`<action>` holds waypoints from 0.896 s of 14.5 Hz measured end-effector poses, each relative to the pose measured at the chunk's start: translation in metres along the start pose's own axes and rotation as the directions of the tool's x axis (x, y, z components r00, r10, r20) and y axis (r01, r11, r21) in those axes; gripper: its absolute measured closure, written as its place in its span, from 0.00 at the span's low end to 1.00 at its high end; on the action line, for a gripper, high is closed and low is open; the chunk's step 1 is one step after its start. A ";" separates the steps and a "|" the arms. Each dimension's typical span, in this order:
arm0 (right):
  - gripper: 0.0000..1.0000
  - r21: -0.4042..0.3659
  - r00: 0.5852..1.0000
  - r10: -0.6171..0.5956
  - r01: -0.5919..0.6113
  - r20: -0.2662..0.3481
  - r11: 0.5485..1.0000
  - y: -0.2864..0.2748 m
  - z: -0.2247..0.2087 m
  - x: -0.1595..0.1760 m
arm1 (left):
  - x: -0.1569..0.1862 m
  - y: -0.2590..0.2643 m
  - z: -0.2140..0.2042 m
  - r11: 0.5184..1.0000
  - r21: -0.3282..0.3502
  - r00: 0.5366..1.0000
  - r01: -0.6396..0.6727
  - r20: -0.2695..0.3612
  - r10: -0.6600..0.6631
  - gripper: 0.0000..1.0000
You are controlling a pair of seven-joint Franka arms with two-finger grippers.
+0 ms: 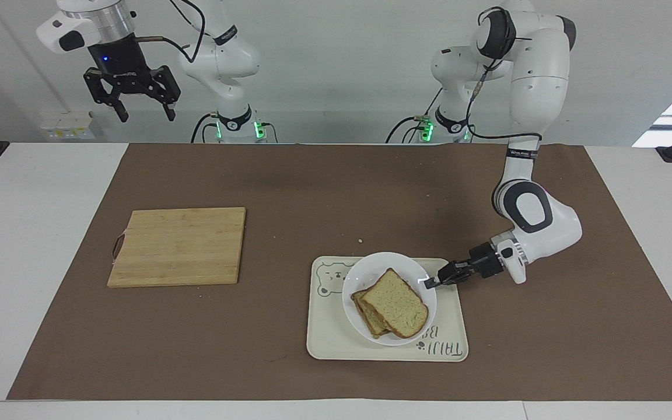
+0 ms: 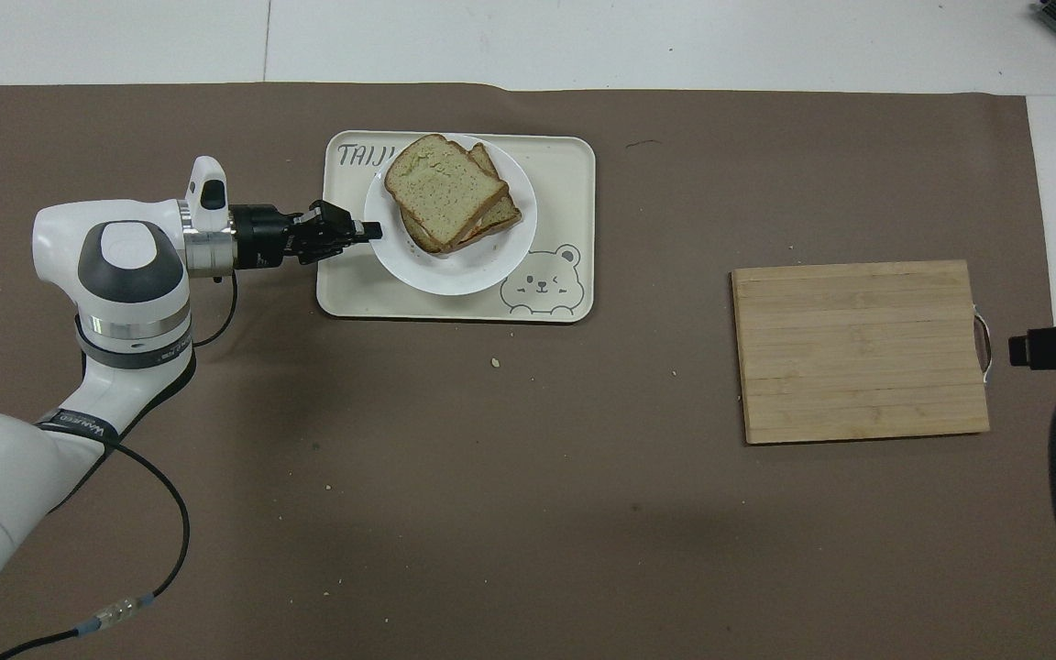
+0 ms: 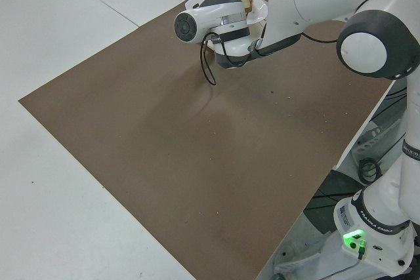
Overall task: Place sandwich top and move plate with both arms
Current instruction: 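Open the left gripper and release the plate on the tray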
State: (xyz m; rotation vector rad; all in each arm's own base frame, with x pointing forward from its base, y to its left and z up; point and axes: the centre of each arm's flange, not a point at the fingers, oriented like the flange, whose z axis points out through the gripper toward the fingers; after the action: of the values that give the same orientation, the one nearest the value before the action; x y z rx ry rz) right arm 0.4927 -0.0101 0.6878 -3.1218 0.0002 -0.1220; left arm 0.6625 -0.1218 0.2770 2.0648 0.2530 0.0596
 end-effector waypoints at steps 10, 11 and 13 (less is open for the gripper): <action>0.00 0.000 1.000 0.000 0.000 0.000 1.000 0.000 0.000 0.000 | -0.001 -0.001 0.008 1.000 0.019 1.000 -0.017 -0.010 0.017 0.79; 0.00 0.000 1.000 0.000 0.000 0.000 1.000 0.000 0.000 0.000 | -0.001 -0.001 0.008 1.000 0.019 1.000 -0.017 -0.011 0.017 0.66; 0.00 0.000 1.000 0.000 0.000 0.000 1.000 0.000 0.000 0.000 | -0.001 -0.002 0.007 1.000 0.020 1.000 -0.017 -0.012 0.017 0.45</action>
State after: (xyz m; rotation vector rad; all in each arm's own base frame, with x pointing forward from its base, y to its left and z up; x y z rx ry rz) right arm 0.4927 -0.0101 0.6878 -3.1218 0.0002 -0.1220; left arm 0.6623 -0.1274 0.2722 2.0868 0.2441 0.0804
